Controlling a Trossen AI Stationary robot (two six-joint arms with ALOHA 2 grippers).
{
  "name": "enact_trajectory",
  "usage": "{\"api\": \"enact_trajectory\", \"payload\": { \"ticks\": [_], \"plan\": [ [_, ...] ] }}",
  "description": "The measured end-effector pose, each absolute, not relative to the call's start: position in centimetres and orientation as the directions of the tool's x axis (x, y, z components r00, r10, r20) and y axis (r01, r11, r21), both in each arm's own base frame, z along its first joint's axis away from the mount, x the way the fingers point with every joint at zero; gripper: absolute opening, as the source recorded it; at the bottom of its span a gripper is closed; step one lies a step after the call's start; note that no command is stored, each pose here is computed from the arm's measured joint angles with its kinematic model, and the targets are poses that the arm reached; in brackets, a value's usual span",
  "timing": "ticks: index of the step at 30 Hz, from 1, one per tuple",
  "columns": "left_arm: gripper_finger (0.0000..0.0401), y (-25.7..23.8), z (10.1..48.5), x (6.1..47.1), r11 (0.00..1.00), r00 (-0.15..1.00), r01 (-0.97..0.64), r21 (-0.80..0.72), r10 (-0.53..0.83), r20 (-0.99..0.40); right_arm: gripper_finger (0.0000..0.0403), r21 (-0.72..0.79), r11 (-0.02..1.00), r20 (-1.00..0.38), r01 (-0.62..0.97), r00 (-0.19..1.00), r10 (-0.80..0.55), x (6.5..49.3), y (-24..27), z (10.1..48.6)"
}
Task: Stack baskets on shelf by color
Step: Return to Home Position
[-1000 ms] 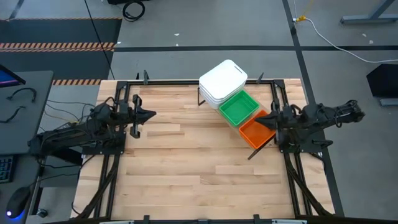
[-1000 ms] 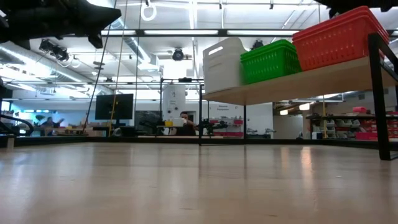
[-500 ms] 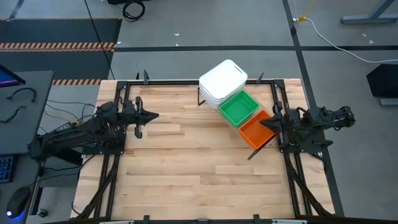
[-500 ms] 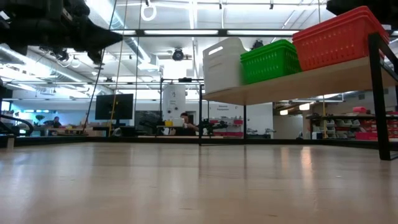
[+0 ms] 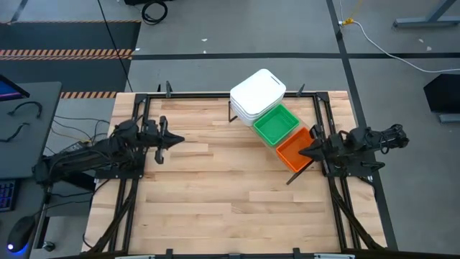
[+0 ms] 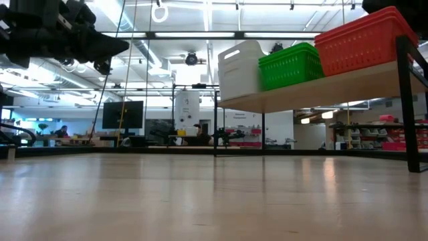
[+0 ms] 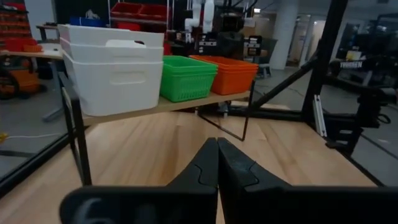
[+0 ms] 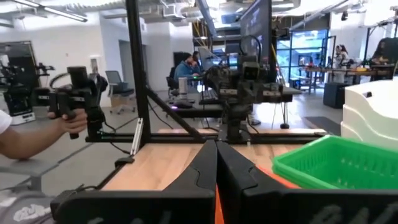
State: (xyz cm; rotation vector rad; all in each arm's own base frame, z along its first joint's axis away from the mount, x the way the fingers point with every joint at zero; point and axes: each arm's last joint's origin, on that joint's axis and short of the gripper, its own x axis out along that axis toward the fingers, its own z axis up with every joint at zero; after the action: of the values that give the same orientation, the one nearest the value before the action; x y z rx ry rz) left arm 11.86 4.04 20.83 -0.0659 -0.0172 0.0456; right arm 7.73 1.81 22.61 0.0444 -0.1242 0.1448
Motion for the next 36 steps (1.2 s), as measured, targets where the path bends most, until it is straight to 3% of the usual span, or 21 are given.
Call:
{"api": "enact_trajectory", "payload": {
  "ticks": [21, 36],
  "plan": [
    [0.0037, 4.09, 19.95, 11.78, 0.998, 0.995, -0.058, -0.033, 0.061, 0.077, 0.0016, 0.021, 0.984, 0.206, -0.177, 0.964, 0.169, 7.71, 1.90, 23.10],
    [0.0025, 4.09, 19.95, 11.78, 0.998, 0.995, -0.058, -0.033, 0.061, 0.077, 0.0018, 0.021, 0.984, 0.206, -0.177, 0.964, 0.169, 7.71, 1.90, 23.11]
  ]
}}
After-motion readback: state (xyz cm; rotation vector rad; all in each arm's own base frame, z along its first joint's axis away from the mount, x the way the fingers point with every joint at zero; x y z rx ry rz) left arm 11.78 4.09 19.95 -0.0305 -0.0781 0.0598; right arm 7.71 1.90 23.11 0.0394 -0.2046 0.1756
